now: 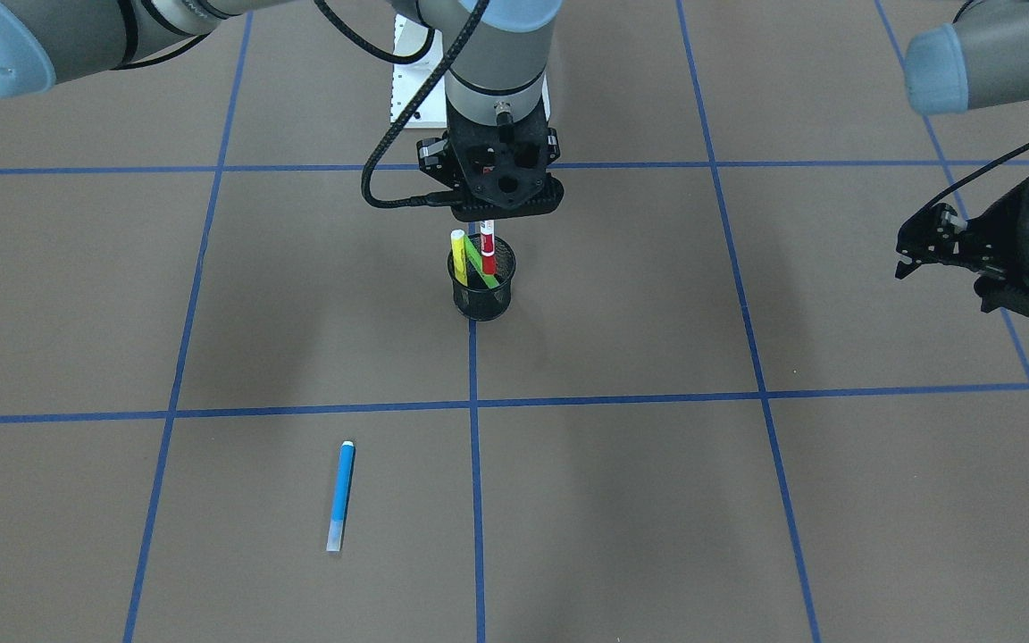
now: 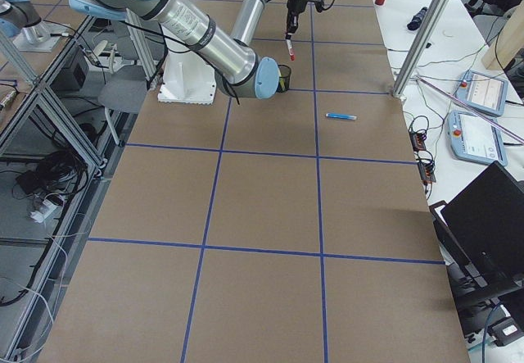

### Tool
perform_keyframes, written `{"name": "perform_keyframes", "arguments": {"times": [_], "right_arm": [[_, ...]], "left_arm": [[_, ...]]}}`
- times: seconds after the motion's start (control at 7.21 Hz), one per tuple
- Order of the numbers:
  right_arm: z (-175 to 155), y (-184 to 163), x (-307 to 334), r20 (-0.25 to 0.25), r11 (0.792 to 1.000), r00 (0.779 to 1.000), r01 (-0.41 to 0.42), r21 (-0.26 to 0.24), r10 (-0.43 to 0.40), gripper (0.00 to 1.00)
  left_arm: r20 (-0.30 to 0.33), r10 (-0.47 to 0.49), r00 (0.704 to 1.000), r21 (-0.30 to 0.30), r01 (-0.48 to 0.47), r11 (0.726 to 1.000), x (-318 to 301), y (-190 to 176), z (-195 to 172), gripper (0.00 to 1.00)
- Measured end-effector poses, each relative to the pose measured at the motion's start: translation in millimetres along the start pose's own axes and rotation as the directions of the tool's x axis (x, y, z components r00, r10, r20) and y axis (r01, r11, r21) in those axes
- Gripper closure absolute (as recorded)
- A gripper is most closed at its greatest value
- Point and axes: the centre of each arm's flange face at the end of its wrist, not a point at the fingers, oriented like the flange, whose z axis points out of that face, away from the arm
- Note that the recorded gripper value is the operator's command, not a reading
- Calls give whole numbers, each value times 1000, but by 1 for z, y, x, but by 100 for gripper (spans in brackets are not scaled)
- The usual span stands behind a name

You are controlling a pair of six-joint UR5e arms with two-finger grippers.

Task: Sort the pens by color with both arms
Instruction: 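Carry the red marker farther from the robot toward the blue pen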

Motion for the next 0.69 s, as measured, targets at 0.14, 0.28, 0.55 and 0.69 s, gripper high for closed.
{"name": "perform_keyframes", "arguments": {"times": [0.14, 0.28, 0.55, 0.69], "right_arm": [[-3, -9, 8, -23, 998, 1000, -11, 55, 12, 100], [-2, -21, 18, -36, 992, 999, -27, 126, 32, 100], [28, -45, 46, -43, 953, 997, -50, 299, 65, 100], [47, -55, 60, -36, 924, 995, -72, 375, 92, 100]], "left_arm": [[-4, 0, 1000, 0, 0, 1000, 1, 0, 0, 1], [-14, -5, 1000, 2, 5, 1000, 3, -1, -1, 1], [-27, -20, 999, 11, 20, 1000, 8, -2, -5, 1], [-29, -20, 999, 16, 20, 1000, 10, -3, -7, 1]]}}
